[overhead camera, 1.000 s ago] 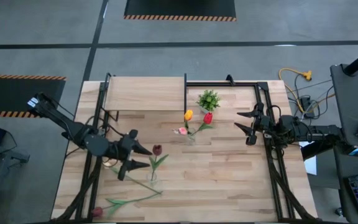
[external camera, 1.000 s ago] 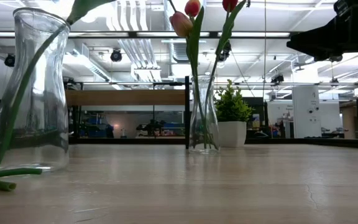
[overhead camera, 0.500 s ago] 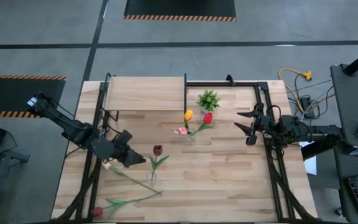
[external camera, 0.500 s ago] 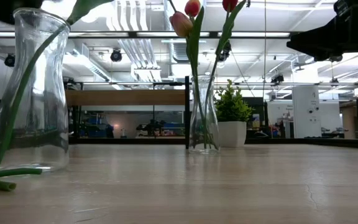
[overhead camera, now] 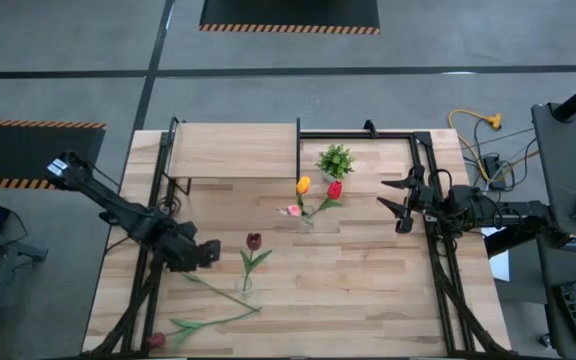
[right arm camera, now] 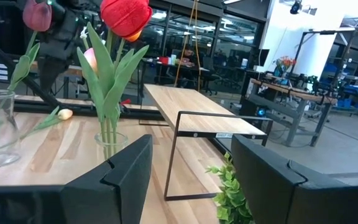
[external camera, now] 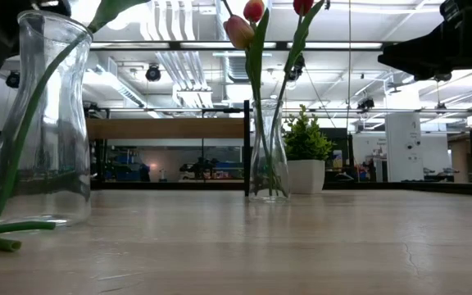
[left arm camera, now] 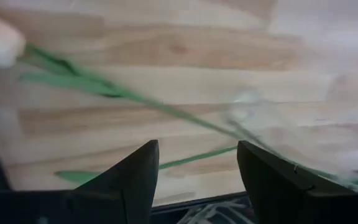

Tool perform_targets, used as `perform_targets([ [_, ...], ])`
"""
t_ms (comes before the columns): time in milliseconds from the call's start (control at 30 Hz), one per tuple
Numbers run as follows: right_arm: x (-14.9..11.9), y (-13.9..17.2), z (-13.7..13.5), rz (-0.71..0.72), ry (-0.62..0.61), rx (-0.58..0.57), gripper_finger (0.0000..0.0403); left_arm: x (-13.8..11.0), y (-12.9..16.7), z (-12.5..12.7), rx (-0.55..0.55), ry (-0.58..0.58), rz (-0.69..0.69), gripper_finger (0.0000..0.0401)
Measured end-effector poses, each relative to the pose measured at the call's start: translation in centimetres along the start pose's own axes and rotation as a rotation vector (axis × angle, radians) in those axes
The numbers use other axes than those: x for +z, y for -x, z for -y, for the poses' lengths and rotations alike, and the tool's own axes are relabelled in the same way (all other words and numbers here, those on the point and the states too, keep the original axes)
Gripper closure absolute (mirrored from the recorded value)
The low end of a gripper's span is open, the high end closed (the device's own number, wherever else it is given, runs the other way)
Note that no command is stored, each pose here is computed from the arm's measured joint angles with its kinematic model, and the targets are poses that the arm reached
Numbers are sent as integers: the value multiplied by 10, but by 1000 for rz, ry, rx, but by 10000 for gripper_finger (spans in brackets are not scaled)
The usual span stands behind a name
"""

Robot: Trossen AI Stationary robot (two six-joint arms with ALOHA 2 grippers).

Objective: Pick and place flowers into a vace then onto a shelf
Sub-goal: Put the light white tulip into the bottom transparent flower vase

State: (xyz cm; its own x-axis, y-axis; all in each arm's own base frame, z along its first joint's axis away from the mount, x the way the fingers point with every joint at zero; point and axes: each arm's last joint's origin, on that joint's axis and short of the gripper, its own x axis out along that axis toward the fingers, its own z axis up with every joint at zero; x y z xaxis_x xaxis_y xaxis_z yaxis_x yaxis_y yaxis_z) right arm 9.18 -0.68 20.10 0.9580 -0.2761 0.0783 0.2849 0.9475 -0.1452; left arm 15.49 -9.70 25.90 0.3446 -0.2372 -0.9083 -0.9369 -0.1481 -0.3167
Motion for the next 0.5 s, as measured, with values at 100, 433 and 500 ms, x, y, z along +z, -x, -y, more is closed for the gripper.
perform_targets([
  [100, 0, 0, 0, 0, 17, 0, 193, -4, -11, 3, 76, 7, -9, 200],
  [433, 0, 0, 0, -1, 17, 1, 193, -13, -57, 10, 308, 28, 26, 200],
  [500, 0, 0, 0, -1, 17, 0, 193, -15, -65, 8, 359, 30, 22, 200],
])
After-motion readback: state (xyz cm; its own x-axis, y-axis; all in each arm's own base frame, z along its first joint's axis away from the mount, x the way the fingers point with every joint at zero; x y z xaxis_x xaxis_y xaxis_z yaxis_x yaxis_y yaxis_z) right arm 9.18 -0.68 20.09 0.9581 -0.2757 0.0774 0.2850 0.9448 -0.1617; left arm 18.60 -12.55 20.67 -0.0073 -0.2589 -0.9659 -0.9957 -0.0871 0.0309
